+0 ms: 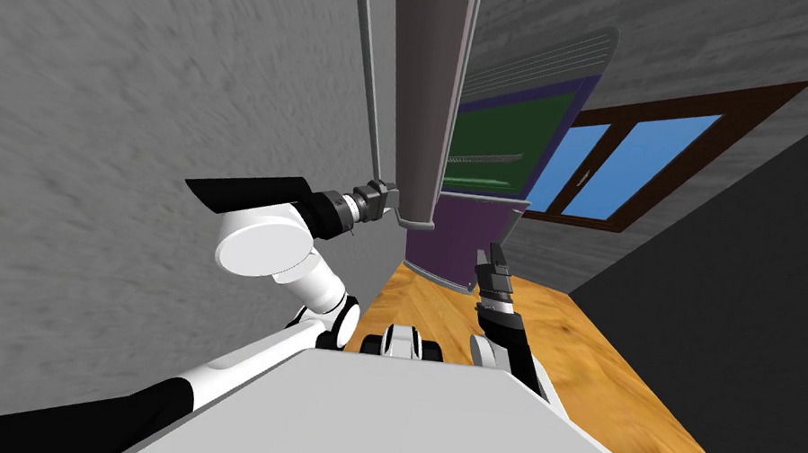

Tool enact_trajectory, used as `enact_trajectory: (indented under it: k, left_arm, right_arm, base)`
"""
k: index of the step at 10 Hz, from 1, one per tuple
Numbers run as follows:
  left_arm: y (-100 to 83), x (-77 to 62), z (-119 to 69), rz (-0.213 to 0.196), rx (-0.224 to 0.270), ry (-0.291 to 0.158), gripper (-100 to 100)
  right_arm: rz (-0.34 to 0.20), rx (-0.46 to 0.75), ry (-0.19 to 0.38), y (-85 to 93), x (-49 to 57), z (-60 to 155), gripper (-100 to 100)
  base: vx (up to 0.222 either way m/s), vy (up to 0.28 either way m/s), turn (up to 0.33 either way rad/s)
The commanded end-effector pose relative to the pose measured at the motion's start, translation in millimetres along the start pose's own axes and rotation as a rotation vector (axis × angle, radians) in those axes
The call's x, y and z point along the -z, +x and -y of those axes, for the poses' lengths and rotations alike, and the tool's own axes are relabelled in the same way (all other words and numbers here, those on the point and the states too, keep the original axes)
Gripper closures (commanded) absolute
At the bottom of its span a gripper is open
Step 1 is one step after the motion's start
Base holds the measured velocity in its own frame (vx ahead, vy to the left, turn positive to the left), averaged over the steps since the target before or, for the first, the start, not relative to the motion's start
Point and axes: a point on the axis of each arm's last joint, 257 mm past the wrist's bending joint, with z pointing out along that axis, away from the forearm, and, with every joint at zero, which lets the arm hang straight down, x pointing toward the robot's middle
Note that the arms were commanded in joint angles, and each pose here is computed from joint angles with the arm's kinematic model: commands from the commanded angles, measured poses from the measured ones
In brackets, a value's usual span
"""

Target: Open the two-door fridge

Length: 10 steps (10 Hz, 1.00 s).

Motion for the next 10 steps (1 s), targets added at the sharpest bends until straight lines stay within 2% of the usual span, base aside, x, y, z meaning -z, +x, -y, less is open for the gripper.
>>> enact_trajectory:
  k: [1,6,7,10]
  left_arm:
    - [-6.9,2.9,18.7,0.03,-0.007,0.054,-100]
    - [-6.9,2.9,18.7,0.03,-0.007,0.054,-100]
    - [-2.6,-1.8,4.9,0.001,0.002,0.002,-100]
    - [-5.9,-3.0,15.0,-0.003,0.004,0.006,-100]
  right_arm:
    - [0.0,0.0,0.0,0.0,0.0,0,0]
    - [0.0,0.0,0.0,0.0,0.0,0,0]
    - [0.0,0.0,0.0,0.0,0.0,0,0]
    - [0.0,0.0,0.0,0.0,0.0,0,0]
  base:
    - [0.0,0.0,0.0]
    - [0.001,0.0,-0.002]
    - [-0.024,0.006,0.045]
    - [-0.014,0.005,0.031]
